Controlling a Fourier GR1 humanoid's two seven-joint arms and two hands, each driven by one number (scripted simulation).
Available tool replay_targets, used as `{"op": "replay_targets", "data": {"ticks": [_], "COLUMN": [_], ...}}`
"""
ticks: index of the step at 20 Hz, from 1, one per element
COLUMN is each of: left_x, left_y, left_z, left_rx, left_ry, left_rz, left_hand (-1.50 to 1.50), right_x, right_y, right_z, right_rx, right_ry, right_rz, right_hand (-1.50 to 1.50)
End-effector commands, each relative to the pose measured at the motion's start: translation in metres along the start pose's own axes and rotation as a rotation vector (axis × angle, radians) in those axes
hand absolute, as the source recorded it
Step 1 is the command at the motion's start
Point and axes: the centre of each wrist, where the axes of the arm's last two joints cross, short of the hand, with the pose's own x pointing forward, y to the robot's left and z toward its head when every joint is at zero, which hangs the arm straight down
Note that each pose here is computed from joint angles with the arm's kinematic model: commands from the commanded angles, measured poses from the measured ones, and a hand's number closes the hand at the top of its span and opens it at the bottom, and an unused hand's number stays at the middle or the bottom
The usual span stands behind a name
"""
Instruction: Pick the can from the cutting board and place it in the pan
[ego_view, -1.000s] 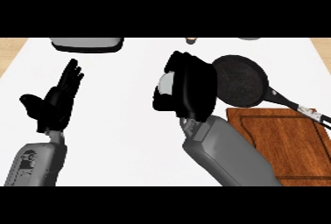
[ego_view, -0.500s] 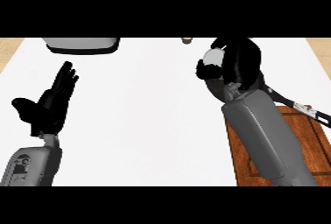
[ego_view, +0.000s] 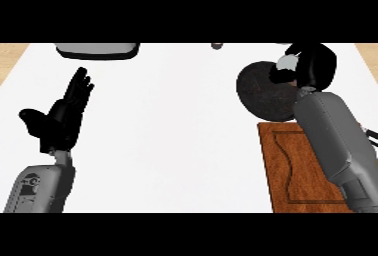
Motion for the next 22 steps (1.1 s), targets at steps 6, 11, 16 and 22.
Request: {"op": "replay_targets", "data": {"ticks": [6,11,16,22], "left_x": [-0.007,0.007,0.004,0.007], "left_y": [-0.012,0.000,-0.012,-0.001], "left_z": [0.008,0.000,-0.005,-0.004], "left_rx": [-0.020,-0.022,-0.021,-0.010], "left_ry": [0.000,-0.029,-0.015,-0.012], "left_rz": [0.011,0.008,0.005,0.006], "left_hand": [0.00,0.00,0.00,0.00], "right_x": [-0.053,-0.062,-0.093,-0.087], "right_y": [0.017,0.035,0.035,0.035], "right_z": [-0.017,-0.006,-0.005,-0.005], "right_rx": [0.015,0.332,0.338,0.120], "right_ry": [0.103,0.189,0.129,0.054], "right_rz": [-0.172,-0.283,-0.323,-0.491], "right_hand": [1.50,-1.50,-1.50,-1.50]}}
